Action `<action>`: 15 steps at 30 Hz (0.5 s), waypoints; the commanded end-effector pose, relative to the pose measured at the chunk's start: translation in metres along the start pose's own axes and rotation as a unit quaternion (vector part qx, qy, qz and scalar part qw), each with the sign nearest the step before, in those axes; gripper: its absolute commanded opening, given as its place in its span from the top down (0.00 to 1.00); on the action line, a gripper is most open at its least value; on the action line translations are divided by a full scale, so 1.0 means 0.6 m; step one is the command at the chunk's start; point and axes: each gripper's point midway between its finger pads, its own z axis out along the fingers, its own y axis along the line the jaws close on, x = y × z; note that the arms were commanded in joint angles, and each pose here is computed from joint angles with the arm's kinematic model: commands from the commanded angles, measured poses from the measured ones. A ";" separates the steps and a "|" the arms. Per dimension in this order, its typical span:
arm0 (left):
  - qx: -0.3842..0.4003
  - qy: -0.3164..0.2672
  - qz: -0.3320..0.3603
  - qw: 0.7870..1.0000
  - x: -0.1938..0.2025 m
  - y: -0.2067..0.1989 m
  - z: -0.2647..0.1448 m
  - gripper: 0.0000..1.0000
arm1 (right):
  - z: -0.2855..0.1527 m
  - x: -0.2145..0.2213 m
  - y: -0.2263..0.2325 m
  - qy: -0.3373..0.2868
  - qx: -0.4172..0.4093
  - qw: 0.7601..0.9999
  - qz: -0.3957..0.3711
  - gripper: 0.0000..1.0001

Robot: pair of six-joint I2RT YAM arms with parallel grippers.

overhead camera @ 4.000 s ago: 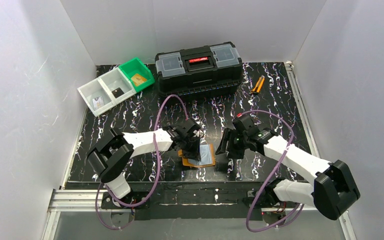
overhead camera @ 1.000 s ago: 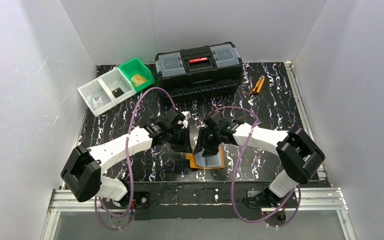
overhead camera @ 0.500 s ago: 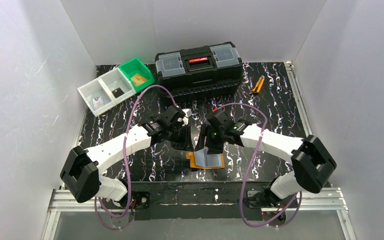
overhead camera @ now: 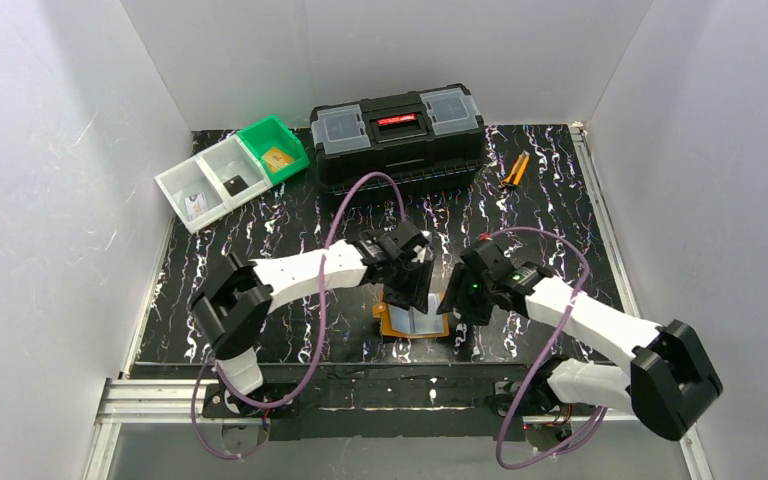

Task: Take the credit cards out of the card holder
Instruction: Remove the credit card from the card holder.

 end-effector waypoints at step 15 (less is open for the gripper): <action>-0.149 -0.009 0.121 0.981 0.006 0.011 0.073 0.50 | -0.025 -0.018 -0.095 -0.034 0.006 0.997 0.063 0.27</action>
